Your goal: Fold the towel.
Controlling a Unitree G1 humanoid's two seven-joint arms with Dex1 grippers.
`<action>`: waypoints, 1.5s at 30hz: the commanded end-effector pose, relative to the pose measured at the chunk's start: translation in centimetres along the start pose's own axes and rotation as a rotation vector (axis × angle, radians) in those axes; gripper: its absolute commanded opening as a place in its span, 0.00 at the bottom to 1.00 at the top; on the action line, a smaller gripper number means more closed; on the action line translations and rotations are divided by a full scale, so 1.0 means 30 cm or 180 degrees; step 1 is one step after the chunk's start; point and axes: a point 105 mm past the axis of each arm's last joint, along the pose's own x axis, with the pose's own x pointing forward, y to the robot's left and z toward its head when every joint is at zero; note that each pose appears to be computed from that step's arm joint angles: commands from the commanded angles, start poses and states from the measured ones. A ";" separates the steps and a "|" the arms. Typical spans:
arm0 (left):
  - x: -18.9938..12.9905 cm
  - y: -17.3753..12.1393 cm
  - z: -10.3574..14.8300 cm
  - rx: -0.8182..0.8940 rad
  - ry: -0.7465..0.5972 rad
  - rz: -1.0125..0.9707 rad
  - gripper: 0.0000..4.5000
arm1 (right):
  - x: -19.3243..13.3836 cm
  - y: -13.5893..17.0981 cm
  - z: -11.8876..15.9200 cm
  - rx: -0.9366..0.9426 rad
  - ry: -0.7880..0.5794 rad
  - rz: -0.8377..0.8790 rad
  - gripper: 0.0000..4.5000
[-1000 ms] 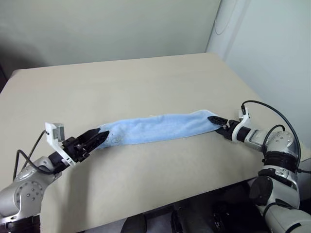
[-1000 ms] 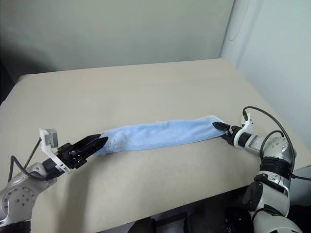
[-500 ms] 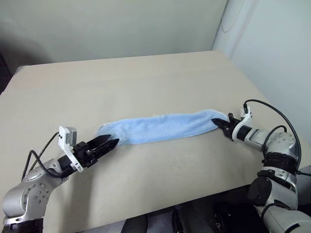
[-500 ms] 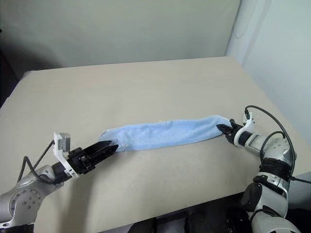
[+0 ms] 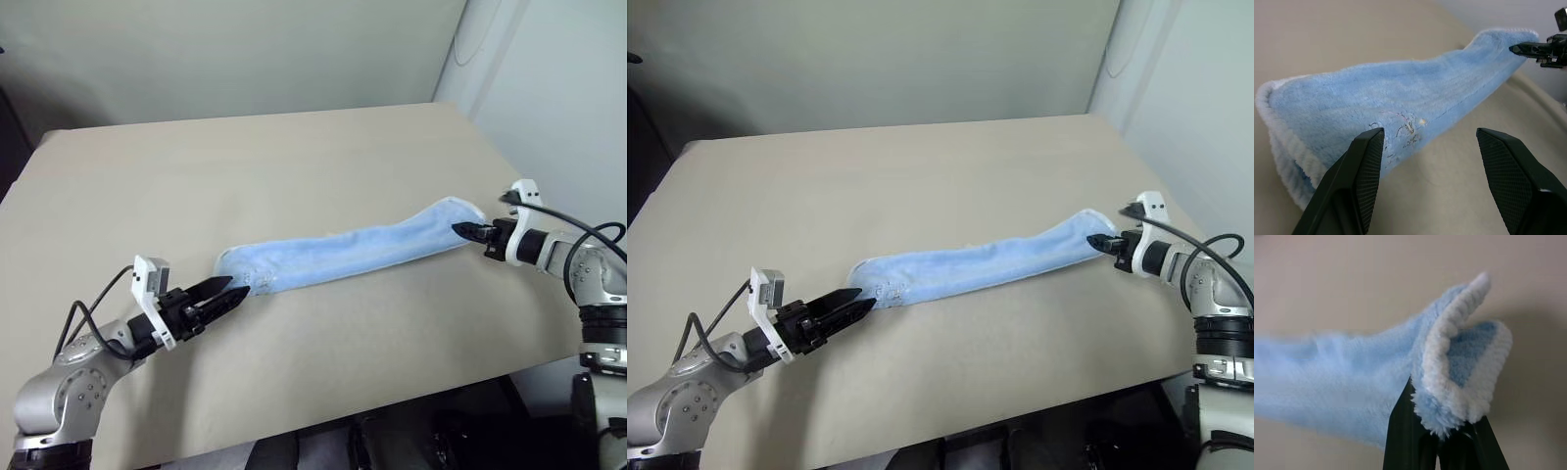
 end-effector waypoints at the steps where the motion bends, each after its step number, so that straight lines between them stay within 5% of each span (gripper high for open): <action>1: 0.015 -0.020 0.029 0.0125 -0.0081 -0.0106 0.73 | -0.008 0.064 0.142 -0.0838 -0.0177 0.0255 0.01; 8: 0.036 -0.026 0.031 0.0124 -0.0111 -0.0138 0.73 | 0.107 0.296 0.166 -0.2316 0.0119 0.1012 0.01; 13: 0.047 -0.032 0.031 0.0124 -0.0139 -0.0141 0.73 | 0.200 0.447 0.086 -0.2723 0.0342 0.1600 0.01; 22: 0.021 -0.036 0.019 0.0119 -0.0185 -0.0036 0.73 | 0.270 0.545 0.016 -0.2856 0.0461 0.1947 0.01; 26: 0.017 -0.039 0.017 0.0111 -0.0192 -0.0021 0.73 | 0.258 0.567 0.017 -0.2666 0.0443 0.2106 0.22; 35: 0.013 -0.041 0.030 0.0071 -0.0272 -0.0028 0.73 | 0.199 0.598 0.053 -0.2265 0.0215 0.2312 0.90; 41: -0.038 -0.012 0.122 -0.0329 -0.0842 0.0166 0.73 | 0.125 0.560 0.127 -0.1913 -0.0145 0.2318 0.90; 45: -0.129 0.001 0.167 -0.0954 -0.1353 0.0315 0.93 | 0.109 0.486 0.222 -0.1662 -0.0522 0.2019 0.91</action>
